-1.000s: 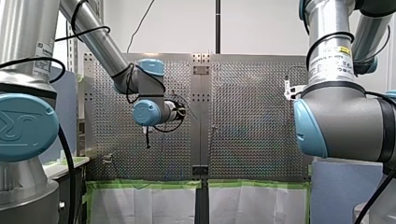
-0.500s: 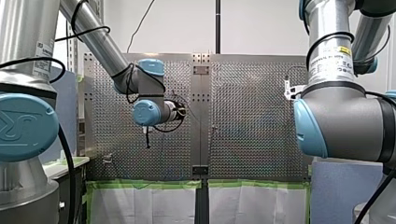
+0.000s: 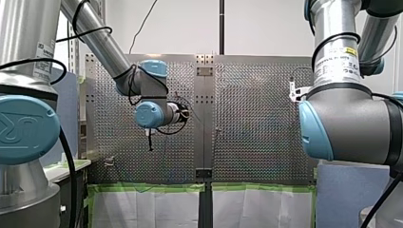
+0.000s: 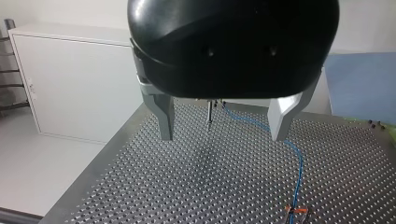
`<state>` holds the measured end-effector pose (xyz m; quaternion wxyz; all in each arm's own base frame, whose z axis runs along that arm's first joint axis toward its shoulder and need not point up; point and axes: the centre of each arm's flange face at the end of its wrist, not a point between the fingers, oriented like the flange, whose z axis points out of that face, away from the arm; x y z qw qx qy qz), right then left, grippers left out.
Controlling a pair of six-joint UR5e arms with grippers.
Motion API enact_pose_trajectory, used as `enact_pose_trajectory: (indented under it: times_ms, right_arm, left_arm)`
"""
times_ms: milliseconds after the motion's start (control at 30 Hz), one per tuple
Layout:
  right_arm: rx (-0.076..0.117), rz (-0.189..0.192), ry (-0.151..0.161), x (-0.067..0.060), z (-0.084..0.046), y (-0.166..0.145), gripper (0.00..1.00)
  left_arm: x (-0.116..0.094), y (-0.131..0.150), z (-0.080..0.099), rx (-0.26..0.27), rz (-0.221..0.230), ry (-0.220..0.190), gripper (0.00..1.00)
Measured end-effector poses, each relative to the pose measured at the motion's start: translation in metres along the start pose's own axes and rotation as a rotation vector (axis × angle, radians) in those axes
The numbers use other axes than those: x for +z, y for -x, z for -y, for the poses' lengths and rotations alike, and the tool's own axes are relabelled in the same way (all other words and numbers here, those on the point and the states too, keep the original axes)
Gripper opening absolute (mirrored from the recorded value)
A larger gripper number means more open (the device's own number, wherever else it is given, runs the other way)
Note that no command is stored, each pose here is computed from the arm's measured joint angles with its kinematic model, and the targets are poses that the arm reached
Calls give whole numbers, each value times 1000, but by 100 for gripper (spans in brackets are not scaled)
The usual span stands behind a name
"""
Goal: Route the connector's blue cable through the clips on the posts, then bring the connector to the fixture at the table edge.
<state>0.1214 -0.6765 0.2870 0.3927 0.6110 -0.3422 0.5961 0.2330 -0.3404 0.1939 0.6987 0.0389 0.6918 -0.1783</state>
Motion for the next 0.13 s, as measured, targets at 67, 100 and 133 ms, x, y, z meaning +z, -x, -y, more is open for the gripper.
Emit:
enact_pose_trajectory:
  times_ms: [67,100,133]
  right_arm:
    - [0,0,0,0,0,0,98]
    - [0,0,0,0,0,0,98]
    - [0,0,0,0,0,0,98]
  left_arm:
    - [0,0,0,0,0,0,100]
    - [0,0,0,0,0,0,100]
    - [0,0,0,0,0,0,100]
